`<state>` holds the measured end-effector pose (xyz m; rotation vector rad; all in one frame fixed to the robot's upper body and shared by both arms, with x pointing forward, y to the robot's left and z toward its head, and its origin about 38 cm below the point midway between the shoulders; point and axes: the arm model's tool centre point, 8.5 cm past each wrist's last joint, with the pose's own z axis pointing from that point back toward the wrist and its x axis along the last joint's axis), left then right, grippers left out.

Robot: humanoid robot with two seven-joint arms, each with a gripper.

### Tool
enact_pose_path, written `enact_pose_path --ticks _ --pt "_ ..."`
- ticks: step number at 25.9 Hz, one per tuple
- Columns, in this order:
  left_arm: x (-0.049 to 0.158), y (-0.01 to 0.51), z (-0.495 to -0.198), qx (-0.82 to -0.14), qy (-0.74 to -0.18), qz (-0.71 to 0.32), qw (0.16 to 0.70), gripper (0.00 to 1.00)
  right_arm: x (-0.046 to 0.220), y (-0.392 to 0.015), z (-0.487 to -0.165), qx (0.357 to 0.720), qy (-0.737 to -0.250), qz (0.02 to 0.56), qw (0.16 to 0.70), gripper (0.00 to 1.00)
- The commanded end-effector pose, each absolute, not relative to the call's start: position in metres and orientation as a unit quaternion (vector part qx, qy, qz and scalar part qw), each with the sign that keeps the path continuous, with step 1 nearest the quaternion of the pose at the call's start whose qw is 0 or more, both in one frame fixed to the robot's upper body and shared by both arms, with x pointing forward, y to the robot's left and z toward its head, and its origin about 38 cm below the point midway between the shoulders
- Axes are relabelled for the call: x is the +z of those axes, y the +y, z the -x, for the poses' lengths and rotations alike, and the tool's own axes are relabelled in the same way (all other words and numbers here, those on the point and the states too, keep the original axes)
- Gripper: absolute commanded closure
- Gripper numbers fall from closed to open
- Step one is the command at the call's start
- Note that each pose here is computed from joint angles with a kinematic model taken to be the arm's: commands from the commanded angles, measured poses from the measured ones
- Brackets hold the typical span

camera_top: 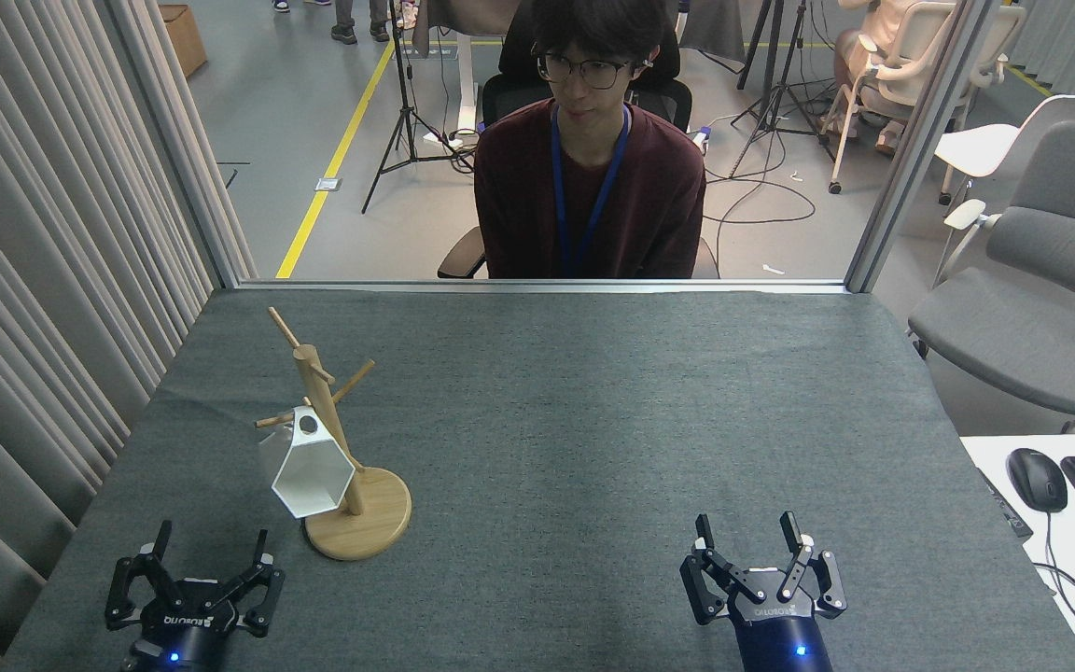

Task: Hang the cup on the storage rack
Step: 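Open the left gripper and withdraw it from the stand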

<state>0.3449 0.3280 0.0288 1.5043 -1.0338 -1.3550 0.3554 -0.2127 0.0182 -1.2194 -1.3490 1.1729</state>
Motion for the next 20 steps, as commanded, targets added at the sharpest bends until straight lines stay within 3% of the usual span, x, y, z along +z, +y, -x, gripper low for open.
enact_pose_path --ticks 1,5,13,20 --pt "0.046 0.322 -0.327 -0.5 -0.49 -0.547 0.459 0.0 0.018 -0.216 -0.352 0.48 -0.549 0.501 0.466 0.02" --pt "0.061 0.306 -0.313 -0.478 -0.523 -0.531 0.464 0.0 0.016 -0.222 -0.346 0.487 -0.543 0.502 0.465 0.02" --pt "0.049 0.243 -0.315 -0.511 -0.545 -0.496 0.443 0.0 0.015 -0.227 -0.342 0.488 -0.538 0.506 0.464 0.02" --pt "0.046 0.234 -0.319 -0.511 -0.537 -0.501 0.446 0.0 0.013 -0.229 -0.339 0.487 -0.534 0.509 0.467 0.02"
